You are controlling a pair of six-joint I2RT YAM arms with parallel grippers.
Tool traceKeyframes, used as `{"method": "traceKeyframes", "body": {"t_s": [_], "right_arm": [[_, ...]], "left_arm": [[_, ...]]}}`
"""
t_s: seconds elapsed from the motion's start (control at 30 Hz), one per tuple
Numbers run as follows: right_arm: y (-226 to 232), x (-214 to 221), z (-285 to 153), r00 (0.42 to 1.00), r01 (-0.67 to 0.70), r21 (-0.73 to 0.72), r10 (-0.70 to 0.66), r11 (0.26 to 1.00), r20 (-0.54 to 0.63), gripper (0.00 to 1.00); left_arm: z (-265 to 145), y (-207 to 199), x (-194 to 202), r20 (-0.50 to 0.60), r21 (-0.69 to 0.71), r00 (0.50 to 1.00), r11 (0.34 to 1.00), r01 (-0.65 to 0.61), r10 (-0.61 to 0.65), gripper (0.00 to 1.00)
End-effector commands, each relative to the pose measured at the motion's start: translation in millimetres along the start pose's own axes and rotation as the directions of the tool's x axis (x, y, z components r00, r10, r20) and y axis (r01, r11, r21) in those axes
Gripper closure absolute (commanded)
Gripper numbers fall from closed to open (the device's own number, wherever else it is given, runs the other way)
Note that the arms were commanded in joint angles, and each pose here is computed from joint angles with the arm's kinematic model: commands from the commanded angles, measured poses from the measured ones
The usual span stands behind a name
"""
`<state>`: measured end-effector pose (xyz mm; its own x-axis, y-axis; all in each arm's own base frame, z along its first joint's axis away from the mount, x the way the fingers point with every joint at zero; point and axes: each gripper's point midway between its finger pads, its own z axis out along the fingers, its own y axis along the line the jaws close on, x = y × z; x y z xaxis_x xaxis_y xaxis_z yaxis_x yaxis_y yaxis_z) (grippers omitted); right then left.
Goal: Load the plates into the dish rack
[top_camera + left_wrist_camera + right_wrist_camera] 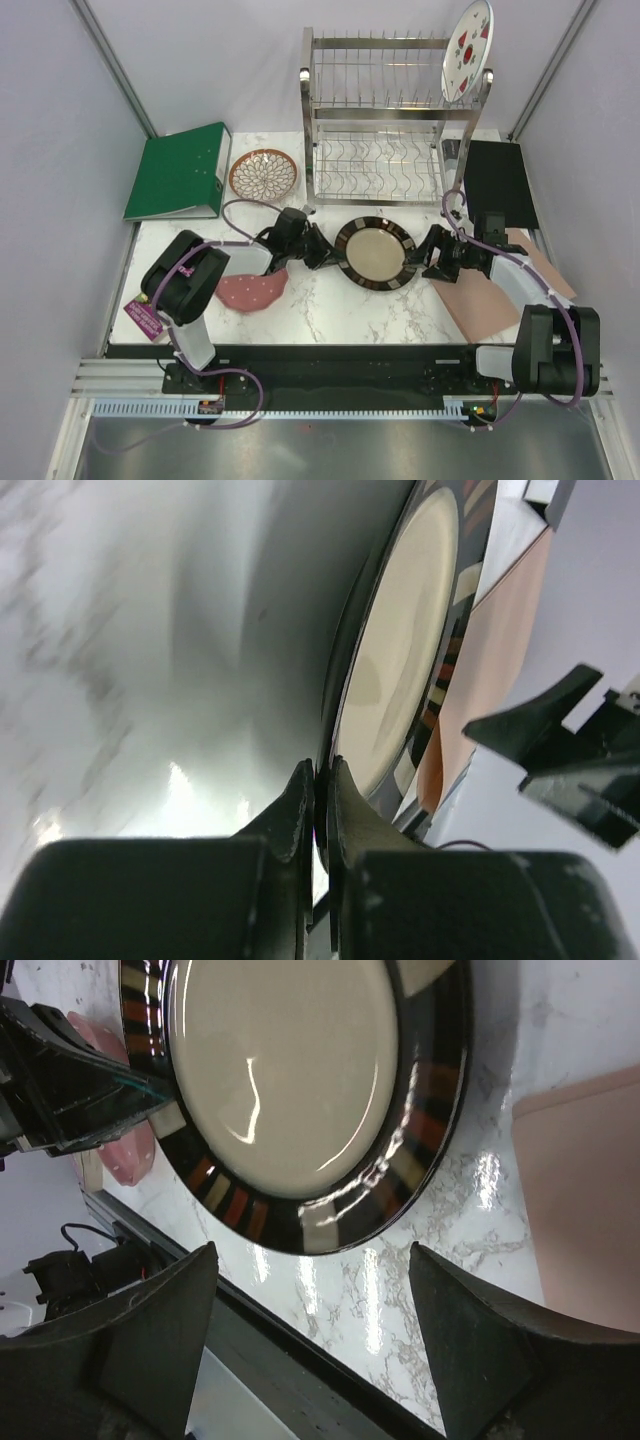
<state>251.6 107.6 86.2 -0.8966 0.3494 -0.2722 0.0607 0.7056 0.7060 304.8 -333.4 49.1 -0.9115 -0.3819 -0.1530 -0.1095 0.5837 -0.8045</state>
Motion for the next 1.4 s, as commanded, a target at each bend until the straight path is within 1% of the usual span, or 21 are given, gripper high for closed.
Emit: {"method": "traceKeyframes", "body": {"t_s": [0.0, 0.03, 0.07, 0.17, 0.23, 0.37, 0.4, 0.47, 0.5, 0.57, 0.6, 0.63, 0.7, 0.87, 1.07, 1.2, 1.33, 1.37], "right_arm": [[9, -11, 12, 0.999, 0.053, -0.118, -0.052, 0.992, 0.013, 0.15], [7, -11, 14, 0.999, 0.053, -0.117, -0.053, 0.992, 0.006, 0.16], [4, -11, 17, 0.998, 0.054, -0.116, -0.055, 0.992, -0.002, 0.15], [-8, -10, 28, 0.997, 0.063, -0.104, -0.067, 0.993, -0.039, 0.16], [-17, -6, 38, 0.994, 0.057, -0.109, -0.066, 0.992, -0.083, 0.17], [-27, -1, 56, 0.991, -0.01, -0.142, -0.01, 0.99, -0.135, 0.18], [-32, -2, 65, 0.99, -0.021, -0.151, -0.001, 0.988, -0.141, 0.18], [-29, -3, 73, 0.988, -0.053, -0.178, 0.026, 0.983, -0.152, 0.19], [-32, -4, 82, 0.987, -0.053, -0.185, 0.024, 0.981, -0.156, 0.2], [-33, 6, 93, 0.978, -0.078, -0.183, 0.039, 0.98, -0.206, 0.2], [-30, 2, 98, 0.981, -0.055, -0.201, 0.016, 0.978, -0.192, 0.2], [-25, 8, 103, 0.978, -0.045, -0.208, 0.001, 0.977, -0.208, 0.2], [-23, 12, 110, 0.976, -0.056, -0.216, 0.008, 0.975, -0.216, 0.21], [-18, 21, 124, 0.972, -0.067, -0.229, 0.012, 0.971, -0.235, 0.22], [-16, 28, 136, 0.965, -0.067, -0.231, 0.004, 0.971, -0.261, 0.29], [-13, 25, 143, 0.971, -0.066, -0.245, 0.006, 0.967, -0.239, 0.34], [-12, 27, 151, 0.972, -0.067, -0.218, 0.015, 0.974, -0.234, 0.35], [-12, 28, 153, 0.972, -0.066, -0.212, 0.015, 0.975, -0.234, 0.37]], "left_arm": [[-34, 39, 25, -0.084, -0.104, 0.996, 0.994, 0.031, -0.04, 0.98], [-40, 40, 27, -0.088, -0.101, 0.995, 0.994, 0.032, -0.041, 0.98], [-45, 51, 31, -0.096, -0.121, 0.994, 0.992, 0.037, -0.049, 0.97], [-54, 68, 33, -0.094, -0.149, 0.993, 0.987, 0.063, -0.078, 0.96], [-56, 77, 32, -0.088, -0.166, 0.992, 0.983, 0.073, -0.088, 0.94], [-55, 91, 37, -0.102, -0.177, 0.989, 0.98, 0.088, -0.107, 0.92], [-53, 93, 37, -0.102, -0.176, 0.989, 0.981, 0.087, -0.106, 0.89], [-50, 96, 38, -0.11, -0.179, 0.988, 0.98, 0.089, -0.11, 0.79], [-48, 100, 39, -0.112, -0.19, 0.987, 0.977, 0.093, -0.115, 0.61], [-44, 99, 36, -0.115, -0.189, 0.987, 0.978, 0.087, -0.11, 0.5], [-42, 100, 36, -0.118, -0.191, 0.987, 0.978, 0.087, -0.111, 0.45], [-40, 102, 36, -0.122, -0.196, 0.987, 0.977, 0.084, -0.109, 0.43], [-38, 101, 35, -0.124, -0.193, 0.987, 0.978, 0.08, -0.106, 0.41], [-33, 103, 33, -0.127, -0.192, 0.987, 0.979, 0.074, -0.1, 0.41], [-28, 105, 34, -0.137, -0.189, 0.987, 0.98, 0.054, -0.081, 0.41], [-24, 108, 37, -0.152, -0.196, 0.986, 0.98, 0.041, -0.072, 0.4], [-23, 110, 41, -0.166, -0.198, 0.984, 0.98, 0.025, -0.059, 0.4], [-22, 110, 41, -0.166, -0.199, 0.985, 0.98, 0.022, -0.056, 0.4]]}}
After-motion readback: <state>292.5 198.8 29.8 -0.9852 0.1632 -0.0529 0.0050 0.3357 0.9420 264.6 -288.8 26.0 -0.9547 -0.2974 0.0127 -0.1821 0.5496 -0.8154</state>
